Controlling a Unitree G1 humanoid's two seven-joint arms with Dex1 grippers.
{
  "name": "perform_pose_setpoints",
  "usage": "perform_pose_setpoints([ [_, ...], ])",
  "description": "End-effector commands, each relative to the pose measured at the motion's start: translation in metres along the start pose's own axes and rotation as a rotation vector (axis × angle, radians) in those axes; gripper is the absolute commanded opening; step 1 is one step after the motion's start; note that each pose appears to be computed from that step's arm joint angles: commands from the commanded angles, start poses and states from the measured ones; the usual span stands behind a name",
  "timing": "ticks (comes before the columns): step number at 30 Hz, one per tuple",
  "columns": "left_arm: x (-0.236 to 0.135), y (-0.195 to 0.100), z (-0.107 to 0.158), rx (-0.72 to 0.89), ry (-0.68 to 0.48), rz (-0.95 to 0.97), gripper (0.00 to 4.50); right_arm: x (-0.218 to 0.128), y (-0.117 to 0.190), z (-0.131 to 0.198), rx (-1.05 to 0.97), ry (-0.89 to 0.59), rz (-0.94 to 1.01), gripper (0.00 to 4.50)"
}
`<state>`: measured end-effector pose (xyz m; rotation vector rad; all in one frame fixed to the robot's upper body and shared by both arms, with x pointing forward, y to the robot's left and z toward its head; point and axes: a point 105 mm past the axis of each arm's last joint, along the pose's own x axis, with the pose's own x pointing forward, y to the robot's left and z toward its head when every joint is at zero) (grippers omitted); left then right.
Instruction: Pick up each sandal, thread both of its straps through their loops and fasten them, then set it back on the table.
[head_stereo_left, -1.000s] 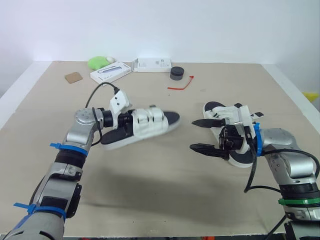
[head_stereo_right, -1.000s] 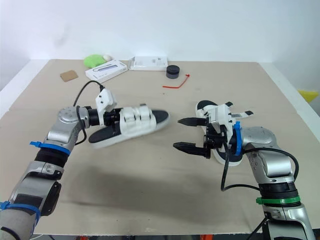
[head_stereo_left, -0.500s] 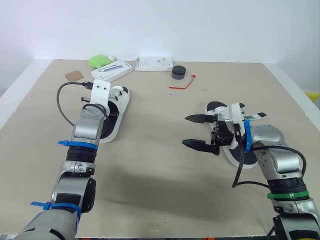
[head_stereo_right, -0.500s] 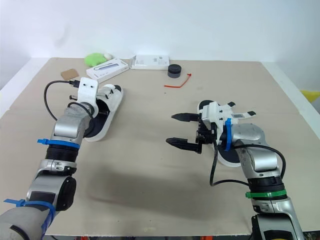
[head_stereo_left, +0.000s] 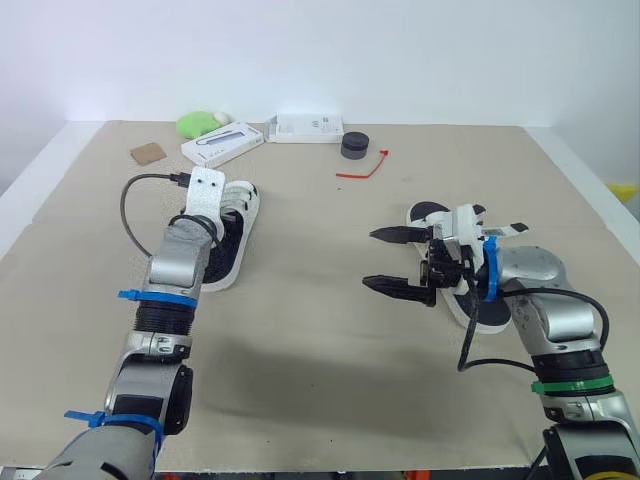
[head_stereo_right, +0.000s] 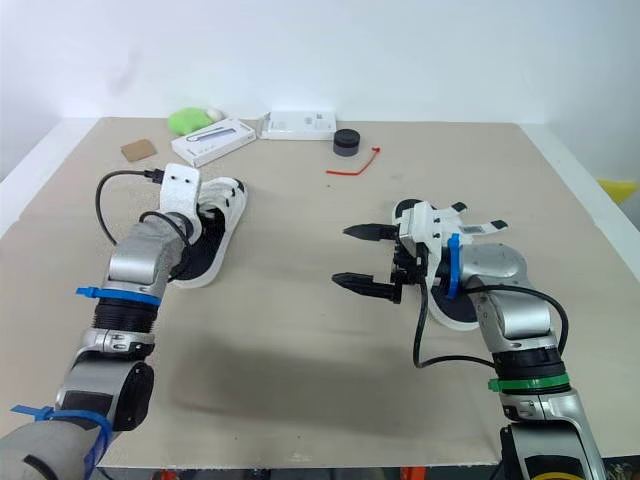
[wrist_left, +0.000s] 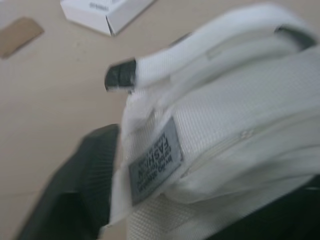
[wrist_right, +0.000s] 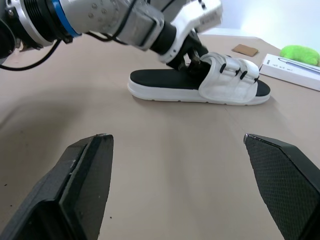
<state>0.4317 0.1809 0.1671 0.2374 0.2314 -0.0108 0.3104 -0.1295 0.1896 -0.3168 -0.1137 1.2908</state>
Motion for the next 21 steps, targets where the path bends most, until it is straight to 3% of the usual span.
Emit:
perform_pose_setpoints([
  [1,-0.015,-0.001,0.022,0.035,-0.093,-0.054,4.41,0.000,-0.004,0.010,-0.018,-0.032,-0.026,4.50],
  [8,-0.051,-0.002,0.027,0.063,-0.166,-0.205,4.41,-0.001,-0.006,0.009,0.015,-0.047,-0.056,4.50],
  [11,-0.095,-0.022,0.036,0.073,-0.332,-0.496,4.41,-0.009,-0.006,0.009,0.048,-0.074,-0.089,4.50],
  [13,-0.118,-0.031,0.029,0.090,-0.368,-0.636,4.41,-0.015,0.000,0.007,0.060,-0.079,-0.082,4.50],
  [17,-0.140,-0.036,0.003,0.103,-0.325,-0.793,4.41,-0.028,0.023,-0.002,0.079,-0.049,-0.012,4.50],
  [21,-0.151,-0.033,-0.020,0.198,-0.283,-0.930,4.41,-0.050,0.050,-0.022,0.006,0.086,0.117,4.50],
])
